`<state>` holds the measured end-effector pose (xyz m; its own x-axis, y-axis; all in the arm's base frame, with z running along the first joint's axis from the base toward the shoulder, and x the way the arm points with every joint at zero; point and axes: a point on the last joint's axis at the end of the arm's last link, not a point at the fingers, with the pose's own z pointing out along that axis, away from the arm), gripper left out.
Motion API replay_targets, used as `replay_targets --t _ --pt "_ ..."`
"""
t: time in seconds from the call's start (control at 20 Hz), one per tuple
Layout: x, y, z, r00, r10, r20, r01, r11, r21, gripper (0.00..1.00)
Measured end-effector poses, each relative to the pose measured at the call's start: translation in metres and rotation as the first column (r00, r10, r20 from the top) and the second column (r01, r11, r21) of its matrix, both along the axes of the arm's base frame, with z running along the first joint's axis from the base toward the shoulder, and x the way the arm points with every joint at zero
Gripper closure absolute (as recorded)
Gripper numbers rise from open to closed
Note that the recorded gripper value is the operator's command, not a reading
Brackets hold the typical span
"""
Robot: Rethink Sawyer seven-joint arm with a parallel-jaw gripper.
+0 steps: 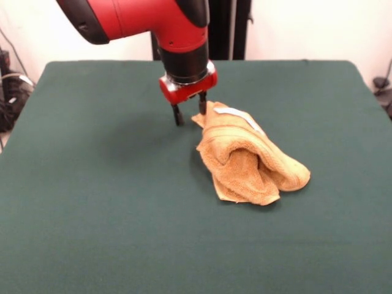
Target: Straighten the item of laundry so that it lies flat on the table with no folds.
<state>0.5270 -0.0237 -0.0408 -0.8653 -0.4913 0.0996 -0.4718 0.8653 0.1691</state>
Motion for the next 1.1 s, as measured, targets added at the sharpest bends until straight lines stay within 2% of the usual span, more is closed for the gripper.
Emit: replay_targets --t 0.3,0.75,1.0,1.1 --pt "-0.002 -0.006 0.000 0.999 -0.032 0.028 0.031 0.999 0.045 0.00" --pt "-0.007 -0.016 0.000 0.994 -0.093 0.063 0.085 0.988 0.127 0.00" --pt "-0.009 -0.016 0.000 0.994 -0.074 0.083 0.063 0.990 0.125 0.00" --pt "-0.011 -0.012 0.000 0.994 -0.034 0.104 0.023 0.994 0.108 0.00"
